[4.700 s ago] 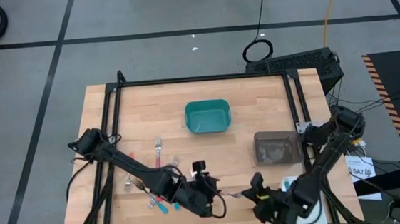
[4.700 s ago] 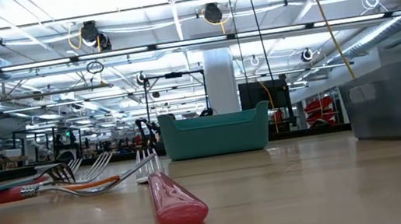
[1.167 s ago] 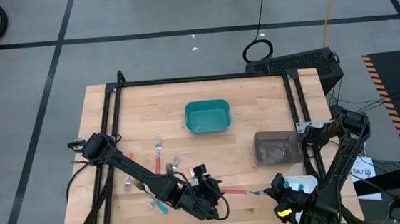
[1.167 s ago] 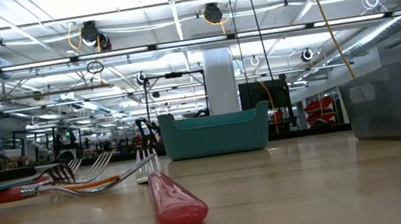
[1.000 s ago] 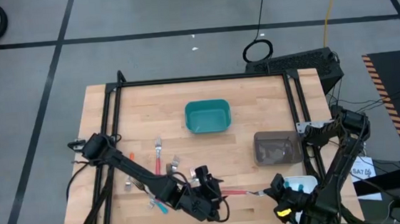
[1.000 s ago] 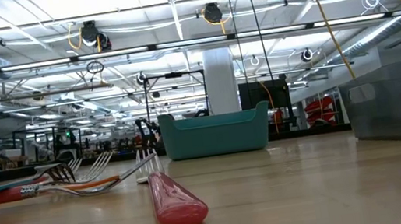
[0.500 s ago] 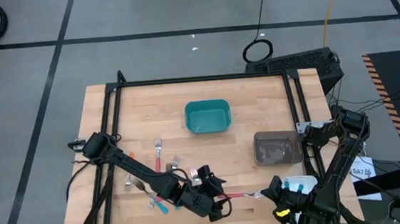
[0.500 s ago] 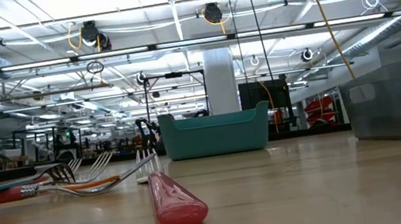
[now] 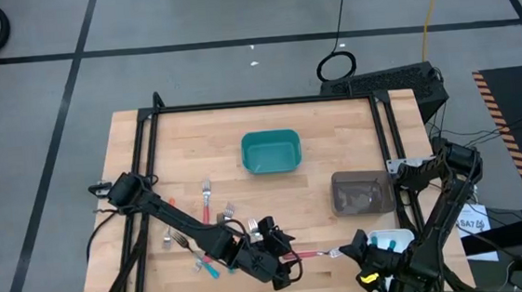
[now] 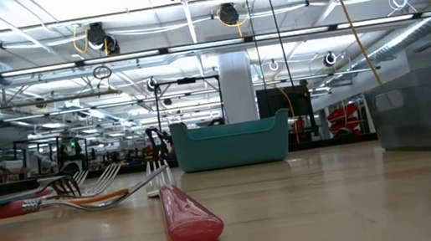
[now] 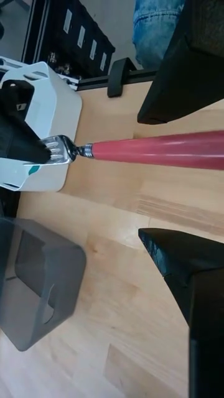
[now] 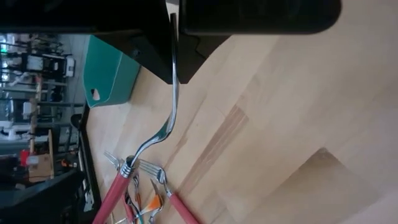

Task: Sort silverware by color (type)
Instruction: Put the pink fork into the black bin

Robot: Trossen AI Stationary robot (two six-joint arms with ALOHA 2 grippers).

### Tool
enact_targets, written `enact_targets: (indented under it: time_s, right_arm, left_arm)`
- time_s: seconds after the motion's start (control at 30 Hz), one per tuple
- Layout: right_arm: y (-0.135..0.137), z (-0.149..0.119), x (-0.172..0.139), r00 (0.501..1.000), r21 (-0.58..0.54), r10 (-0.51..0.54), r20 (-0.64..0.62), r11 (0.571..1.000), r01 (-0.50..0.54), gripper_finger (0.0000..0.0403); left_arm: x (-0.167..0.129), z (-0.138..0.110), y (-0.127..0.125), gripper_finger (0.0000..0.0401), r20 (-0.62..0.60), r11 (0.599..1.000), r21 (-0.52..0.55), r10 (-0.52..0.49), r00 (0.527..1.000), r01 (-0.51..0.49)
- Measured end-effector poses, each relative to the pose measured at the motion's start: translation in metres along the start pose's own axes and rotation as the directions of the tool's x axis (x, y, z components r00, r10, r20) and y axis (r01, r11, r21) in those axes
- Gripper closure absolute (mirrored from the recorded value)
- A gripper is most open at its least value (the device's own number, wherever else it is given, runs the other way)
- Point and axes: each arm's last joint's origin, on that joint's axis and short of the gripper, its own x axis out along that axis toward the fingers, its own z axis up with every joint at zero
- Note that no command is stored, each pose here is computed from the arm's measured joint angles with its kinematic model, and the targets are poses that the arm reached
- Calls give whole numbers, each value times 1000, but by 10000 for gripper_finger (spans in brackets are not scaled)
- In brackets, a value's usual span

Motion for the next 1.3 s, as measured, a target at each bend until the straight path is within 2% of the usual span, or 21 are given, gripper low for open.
enact_targets:
  time_s: [0.33,0.73,1.13,1.3]
  right_arm:
    - [-3,0,3,1000,-18,-12,-8,1000,11,400]
    - [-3,4,3,999,-104,-32,24,994,34,400]
    - [-5,5,4,998,-117,-56,22,991,59,400]
    - [-5,5,5,998,-121,-56,23,991,58,400]
  left_arm:
    - [0,1,0,117,4,1000,-4,-2,1000,2]
    - [0,1,0,117,4,1000,-14,-5,1000,5]
    - [10,-6,-2,117,-46,985,-151,-87,995,79]
    - [12,-6,0,117,-45,979,-192,-75,996,65]
